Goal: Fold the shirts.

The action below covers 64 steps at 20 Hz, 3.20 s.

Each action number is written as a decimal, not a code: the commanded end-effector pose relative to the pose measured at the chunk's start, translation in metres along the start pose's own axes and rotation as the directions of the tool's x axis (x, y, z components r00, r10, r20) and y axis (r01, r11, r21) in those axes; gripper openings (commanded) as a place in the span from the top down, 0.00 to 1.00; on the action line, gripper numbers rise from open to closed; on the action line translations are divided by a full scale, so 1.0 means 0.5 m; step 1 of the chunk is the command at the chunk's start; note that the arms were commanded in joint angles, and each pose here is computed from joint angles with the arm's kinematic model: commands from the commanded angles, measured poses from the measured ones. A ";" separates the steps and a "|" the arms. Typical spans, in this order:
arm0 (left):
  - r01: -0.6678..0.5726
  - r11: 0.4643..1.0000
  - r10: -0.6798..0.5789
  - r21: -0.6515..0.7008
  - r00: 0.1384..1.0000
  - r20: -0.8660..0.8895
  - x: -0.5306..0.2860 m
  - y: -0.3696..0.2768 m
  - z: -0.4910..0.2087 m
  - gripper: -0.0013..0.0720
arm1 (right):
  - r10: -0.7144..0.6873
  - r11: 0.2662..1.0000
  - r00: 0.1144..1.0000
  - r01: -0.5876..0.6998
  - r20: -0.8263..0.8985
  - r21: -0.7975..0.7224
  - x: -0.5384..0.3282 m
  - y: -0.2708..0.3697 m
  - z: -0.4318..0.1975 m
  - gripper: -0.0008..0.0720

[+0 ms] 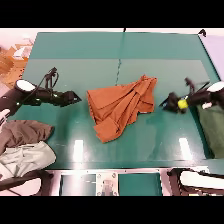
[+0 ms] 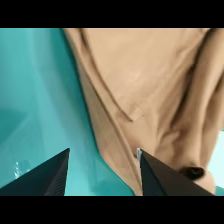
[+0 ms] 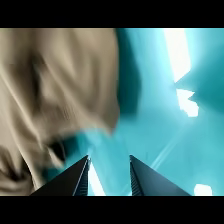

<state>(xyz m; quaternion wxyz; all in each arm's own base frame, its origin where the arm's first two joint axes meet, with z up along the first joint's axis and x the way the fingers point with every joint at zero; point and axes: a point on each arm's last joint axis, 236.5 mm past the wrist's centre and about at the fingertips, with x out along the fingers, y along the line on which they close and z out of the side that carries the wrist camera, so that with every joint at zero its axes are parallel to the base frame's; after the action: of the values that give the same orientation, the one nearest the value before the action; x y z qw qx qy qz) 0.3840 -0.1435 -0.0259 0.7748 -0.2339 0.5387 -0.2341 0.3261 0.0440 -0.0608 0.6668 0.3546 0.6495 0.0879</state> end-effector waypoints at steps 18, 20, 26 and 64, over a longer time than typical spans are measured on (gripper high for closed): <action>0.104 0.994 -0.105 -0.018 0.967 -0.230 0.161 -0.083 -0.210 0.30 | 0.078 0.995 0.997 -0.077 0.014 -0.060 0.277 0.139 -0.136 0.96; 0.102 0.995 -0.094 0.023 0.968 -0.235 0.179 -0.105 -0.224 0.30 | 0.082 0.995 0.997 -0.082 -0.005 -0.061 0.276 0.141 -0.146 0.96; 0.077 0.997 -0.065 0.024 0.949 -0.310 0.148 -0.075 -0.249 0.95 | 0.117 0.991 0.993 -0.118 -0.017 -0.064 0.239 0.147 -0.137 0.96; 0.118 0.993 -0.121 0.029 0.960 0.251 0.050 -0.042 0.205 0.95 | 0.142 0.984 0.794 -0.048 0.591 -0.171 -0.143 0.078 0.279 0.96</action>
<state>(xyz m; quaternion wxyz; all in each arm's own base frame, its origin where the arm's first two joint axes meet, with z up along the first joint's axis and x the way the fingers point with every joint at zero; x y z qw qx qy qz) 0.4516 -0.1385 0.0799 0.8451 -0.2278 0.4088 -0.2583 0.4351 -0.0210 0.1153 0.8888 0.3279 0.3105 0.0787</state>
